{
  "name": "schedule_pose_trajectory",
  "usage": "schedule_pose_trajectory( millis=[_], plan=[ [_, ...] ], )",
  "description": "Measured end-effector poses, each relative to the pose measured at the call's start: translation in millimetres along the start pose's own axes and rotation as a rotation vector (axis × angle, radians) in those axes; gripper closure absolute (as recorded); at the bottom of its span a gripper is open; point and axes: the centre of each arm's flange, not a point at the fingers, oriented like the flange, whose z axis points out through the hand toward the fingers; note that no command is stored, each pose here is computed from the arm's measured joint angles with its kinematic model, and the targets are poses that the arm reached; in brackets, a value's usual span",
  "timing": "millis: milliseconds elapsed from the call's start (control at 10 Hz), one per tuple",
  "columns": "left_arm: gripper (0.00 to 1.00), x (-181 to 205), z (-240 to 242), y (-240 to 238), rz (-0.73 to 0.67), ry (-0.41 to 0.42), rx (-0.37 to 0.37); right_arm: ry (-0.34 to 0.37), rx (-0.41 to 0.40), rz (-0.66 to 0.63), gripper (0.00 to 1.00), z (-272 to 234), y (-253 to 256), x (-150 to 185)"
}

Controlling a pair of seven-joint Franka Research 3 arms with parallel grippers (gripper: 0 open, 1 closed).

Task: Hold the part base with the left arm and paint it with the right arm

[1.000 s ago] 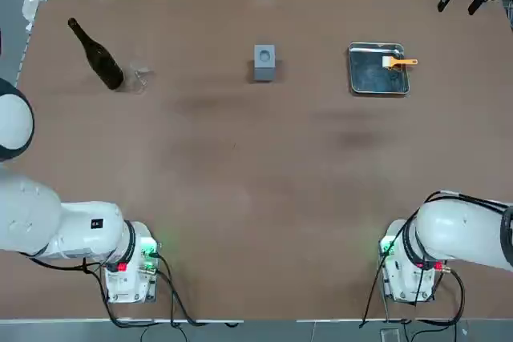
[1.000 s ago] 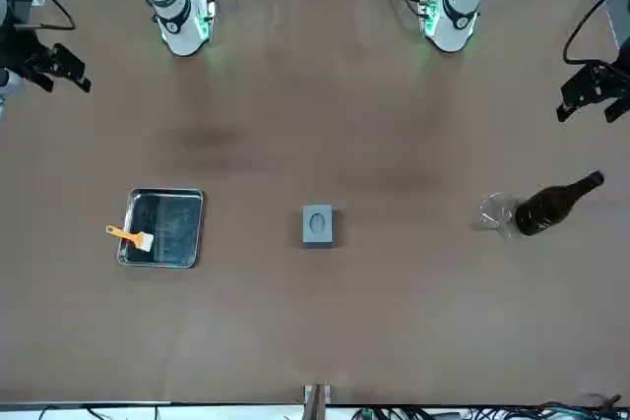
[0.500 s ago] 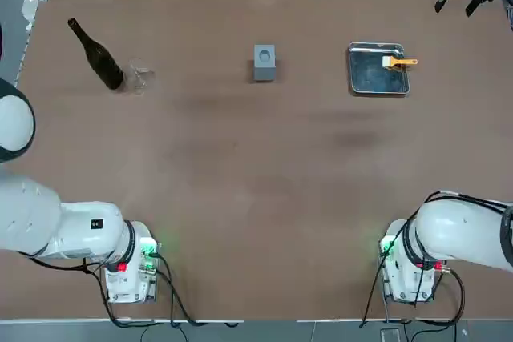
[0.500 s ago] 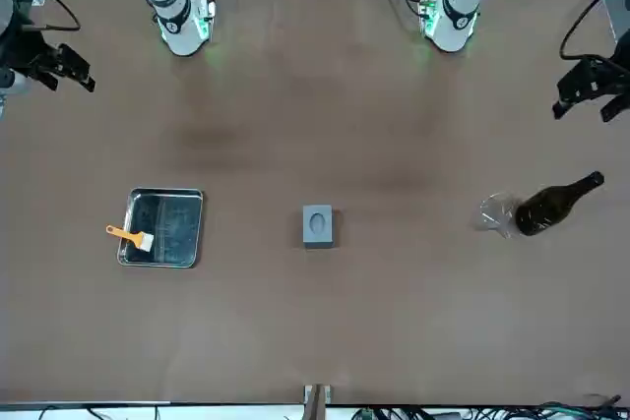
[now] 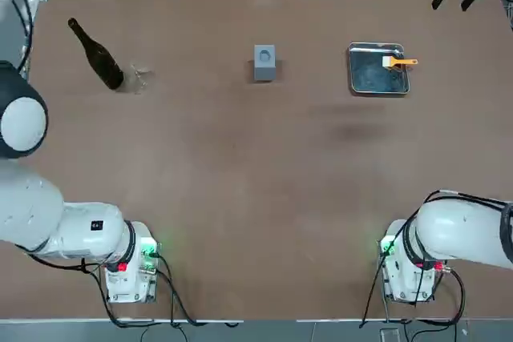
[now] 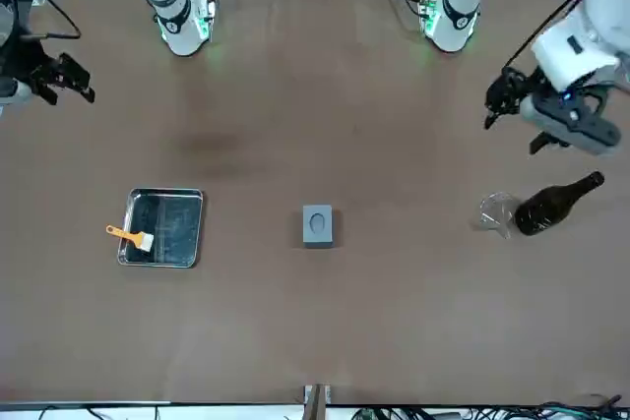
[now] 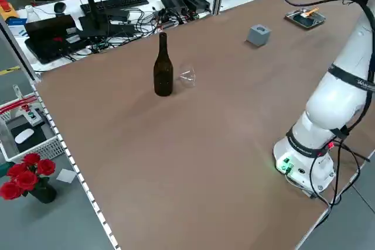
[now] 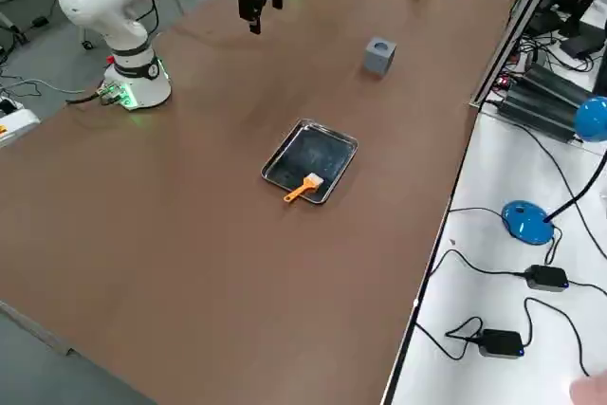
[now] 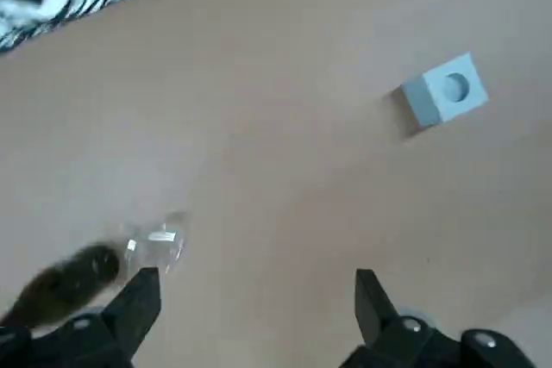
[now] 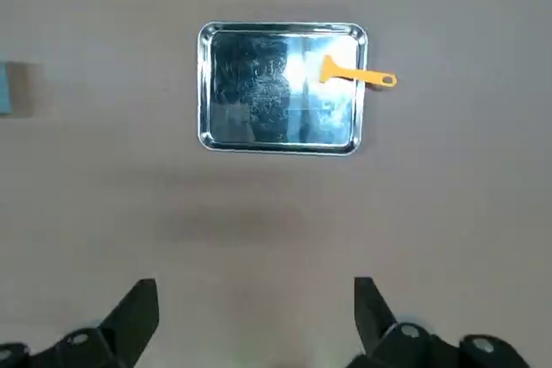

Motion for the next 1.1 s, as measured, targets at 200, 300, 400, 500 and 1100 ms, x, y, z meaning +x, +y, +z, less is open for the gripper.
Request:
schedule_pose_trajectory(
  millis=[200, 300, 400, 500, 1100],
  plan=[
    [0.0, 28.0, 31.3, 35.5, 0.088, 0.036, 0.02, -0.014, 0.102, -0.119, 0.0, 22.9, 40.5, 8.8],
    [0.0, 36.8, 50.1, 53.3, 0.122, 0.027, 0.012, -0.016, 0.144, -0.161, 0.0, 34.1, 60.5, 11.3],
    [0.0, 44.2, 72.2, 68.4, 0.151, 0.013, -0.001, -0.009, 0.195, -0.186, 0.0, 44.1, 80.7, 12.5],
    [0.02, 53.2, 98.5, 87.0, 0.185, 0.006, -0.009, 0.002, 0.271, -0.187, 0.0, 54.9, 104.5, 13.0],
    [0.36, 80.7, 265.9, 184.7, 0.252, -0.046, -0.052, 0.004, 0.649, -0.05, 0.0, 164.7, 228.2, 89.1]
  ],
)
